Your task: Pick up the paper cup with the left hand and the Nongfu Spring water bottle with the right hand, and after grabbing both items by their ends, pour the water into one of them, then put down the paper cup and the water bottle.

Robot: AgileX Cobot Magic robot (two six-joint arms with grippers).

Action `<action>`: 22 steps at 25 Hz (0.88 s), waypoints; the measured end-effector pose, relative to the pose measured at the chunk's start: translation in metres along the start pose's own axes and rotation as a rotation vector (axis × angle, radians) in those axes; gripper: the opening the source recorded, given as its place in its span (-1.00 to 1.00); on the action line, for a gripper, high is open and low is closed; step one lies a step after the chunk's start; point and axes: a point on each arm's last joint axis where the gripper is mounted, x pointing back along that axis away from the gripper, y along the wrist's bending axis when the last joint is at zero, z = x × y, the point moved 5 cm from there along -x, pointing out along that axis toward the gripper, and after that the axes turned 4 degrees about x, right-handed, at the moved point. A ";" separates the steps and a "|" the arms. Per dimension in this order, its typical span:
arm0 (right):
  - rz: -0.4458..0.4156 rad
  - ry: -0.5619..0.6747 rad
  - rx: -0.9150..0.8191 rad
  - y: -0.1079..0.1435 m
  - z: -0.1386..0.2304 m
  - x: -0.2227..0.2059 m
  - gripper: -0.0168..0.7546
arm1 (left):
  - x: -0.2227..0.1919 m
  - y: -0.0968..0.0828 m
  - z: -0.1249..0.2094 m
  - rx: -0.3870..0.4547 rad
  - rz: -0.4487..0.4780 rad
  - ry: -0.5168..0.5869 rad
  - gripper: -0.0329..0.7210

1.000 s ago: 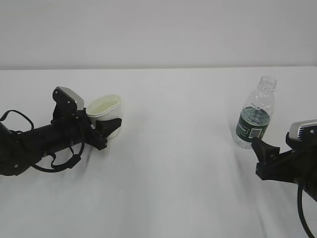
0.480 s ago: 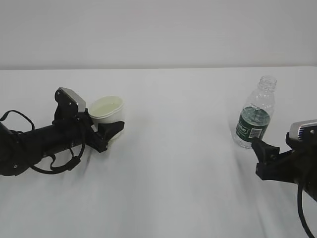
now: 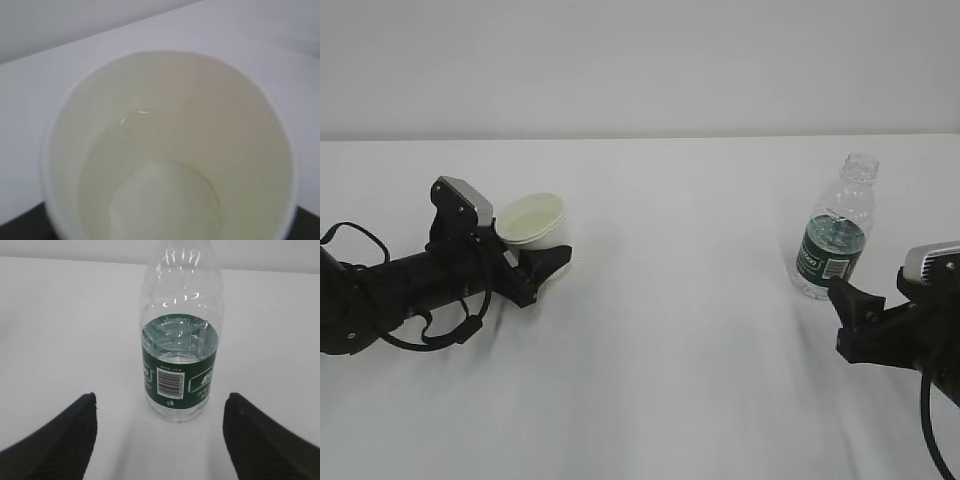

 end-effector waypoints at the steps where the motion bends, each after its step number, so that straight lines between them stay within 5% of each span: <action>1: 0.000 0.000 0.000 0.000 0.000 0.000 0.57 | 0.000 0.000 0.000 0.000 -0.001 0.002 0.41; 22: 0.000 0.000 0.000 0.000 0.000 0.000 0.57 | 0.006 -0.004 0.007 0.025 -0.005 0.013 0.70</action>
